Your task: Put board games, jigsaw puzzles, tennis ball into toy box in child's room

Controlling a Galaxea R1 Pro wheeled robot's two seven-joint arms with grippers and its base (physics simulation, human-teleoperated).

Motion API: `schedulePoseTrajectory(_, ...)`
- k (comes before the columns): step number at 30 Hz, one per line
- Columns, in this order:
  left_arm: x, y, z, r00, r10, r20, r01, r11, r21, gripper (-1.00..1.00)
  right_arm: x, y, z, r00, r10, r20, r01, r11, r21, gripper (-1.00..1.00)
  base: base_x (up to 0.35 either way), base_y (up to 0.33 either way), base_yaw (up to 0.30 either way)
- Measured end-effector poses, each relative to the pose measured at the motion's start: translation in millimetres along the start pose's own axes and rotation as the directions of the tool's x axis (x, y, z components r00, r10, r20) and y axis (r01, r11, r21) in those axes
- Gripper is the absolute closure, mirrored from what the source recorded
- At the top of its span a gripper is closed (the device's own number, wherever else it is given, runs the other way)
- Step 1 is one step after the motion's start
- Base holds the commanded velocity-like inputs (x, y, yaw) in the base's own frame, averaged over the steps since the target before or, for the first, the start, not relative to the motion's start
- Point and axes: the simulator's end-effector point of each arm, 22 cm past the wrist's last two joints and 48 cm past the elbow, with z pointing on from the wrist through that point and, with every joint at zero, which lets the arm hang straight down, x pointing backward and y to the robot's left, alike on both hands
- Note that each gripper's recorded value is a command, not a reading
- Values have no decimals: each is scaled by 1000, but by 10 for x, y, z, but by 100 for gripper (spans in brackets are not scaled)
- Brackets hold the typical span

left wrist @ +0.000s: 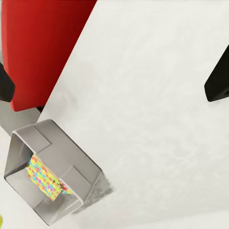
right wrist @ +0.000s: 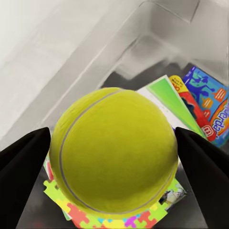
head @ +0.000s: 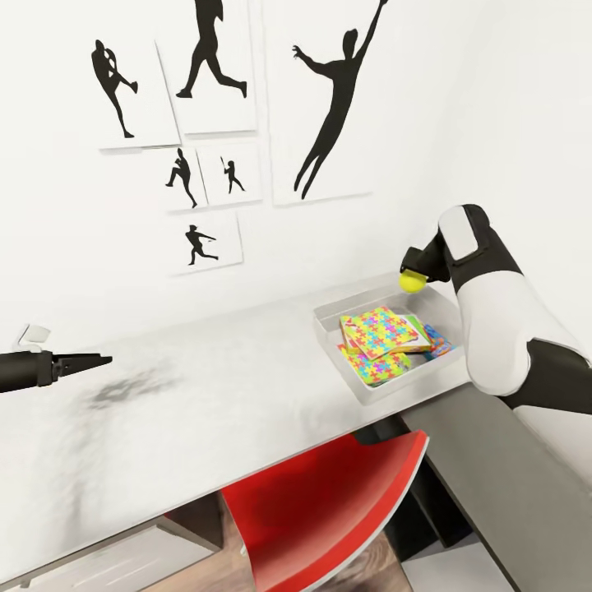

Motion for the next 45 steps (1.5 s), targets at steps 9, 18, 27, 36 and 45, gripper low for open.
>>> schedulePoseTrajectory(9, -1, 1, -1, 1000, 0, 1, 0, 1000, 0, -100, -8, 16, -8, 995, -93, 21, 92, 994, 58, 100, 0, -1, 0)
schedulePoseTrajectory(18, -7, 2, -8, 1000, -1, 4, 1, 1000, 0, -100, 33, 8, 22, 995, -100, 9, 99, 993, 64, 100, 0, 0, 0)
schedulePoseTrajectory(27, -5, 2, -6, 1000, 0, 2, 0, 1000, -1, -100, 223, -52, 156, 993, -112, -48, 115, 990, 81, 100, 0, 0, 0)
schedulePoseTrajectory(36, -5, 1, -6, 1000, 0, 3, 0, 1000, 0, -100, 365, -185, 266, 989, -112, -97, 122, 987, 104, 100, 0, 0, 0)
schedulePoseTrajectory(45, -4, 2, -5, 1000, 0, 2, 0, 1000, 0, -100, 342, -275, 274, 990, -105, -97, 116, 987, 115, -100, 0, 0, 0)
